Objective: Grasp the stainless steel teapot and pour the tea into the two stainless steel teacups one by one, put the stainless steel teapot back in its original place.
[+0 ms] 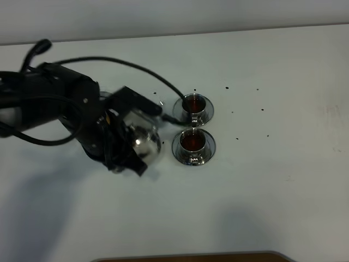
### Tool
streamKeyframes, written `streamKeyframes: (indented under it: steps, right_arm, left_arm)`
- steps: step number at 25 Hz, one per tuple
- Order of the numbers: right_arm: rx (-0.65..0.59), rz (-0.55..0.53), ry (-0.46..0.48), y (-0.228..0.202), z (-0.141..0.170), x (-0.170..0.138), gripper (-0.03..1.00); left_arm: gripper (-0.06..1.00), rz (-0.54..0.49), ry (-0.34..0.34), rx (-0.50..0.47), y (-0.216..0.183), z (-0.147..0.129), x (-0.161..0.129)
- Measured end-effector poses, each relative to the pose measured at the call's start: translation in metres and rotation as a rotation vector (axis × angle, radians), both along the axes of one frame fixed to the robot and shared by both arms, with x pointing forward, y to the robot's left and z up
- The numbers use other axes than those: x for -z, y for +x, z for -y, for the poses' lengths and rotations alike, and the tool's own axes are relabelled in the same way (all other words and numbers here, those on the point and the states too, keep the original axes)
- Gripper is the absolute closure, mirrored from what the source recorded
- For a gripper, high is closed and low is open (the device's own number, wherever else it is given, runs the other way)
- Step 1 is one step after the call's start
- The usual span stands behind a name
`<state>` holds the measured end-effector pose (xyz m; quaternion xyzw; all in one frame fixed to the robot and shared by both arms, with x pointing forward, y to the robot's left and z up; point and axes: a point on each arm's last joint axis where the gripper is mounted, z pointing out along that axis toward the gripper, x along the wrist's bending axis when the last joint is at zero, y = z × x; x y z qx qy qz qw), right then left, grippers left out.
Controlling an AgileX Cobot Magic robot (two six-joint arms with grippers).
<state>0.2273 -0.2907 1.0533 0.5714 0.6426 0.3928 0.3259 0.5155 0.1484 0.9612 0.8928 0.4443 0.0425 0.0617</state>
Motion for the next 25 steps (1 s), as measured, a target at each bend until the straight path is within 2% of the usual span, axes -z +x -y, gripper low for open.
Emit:
streamKeyframes:
  steps: [5,8,12,17,25]
  right_arm:
    - [0.000,0.000,0.000,0.000,0.000,0.000,0.49]
    - [0.000,0.000,0.000,0.000,0.000,0.000,0.49]
    - [0.000,0.000,0.000,0.000,0.000,0.000,0.49]
    - [0.000,0.000,0.000,0.000,0.000,0.000,0.49]
    - [0.000,0.000,0.000,0.000,0.000,0.000,0.49]
  left_arm:
    - [0.70,0.068,-0.066,-0.287,0.022,-0.022,-0.031]
    - [0.70,0.090,-0.055,-0.376,0.032,-0.037,-0.041]
    - [0.70,0.118,-0.042,-0.459,0.042,-0.054,-0.045]
    - [0.70,0.106,-0.035,-0.518,0.055,-0.067,-0.029]
    - [0.70,0.096,-0.032,-0.557,0.090,-0.064,-0.008]
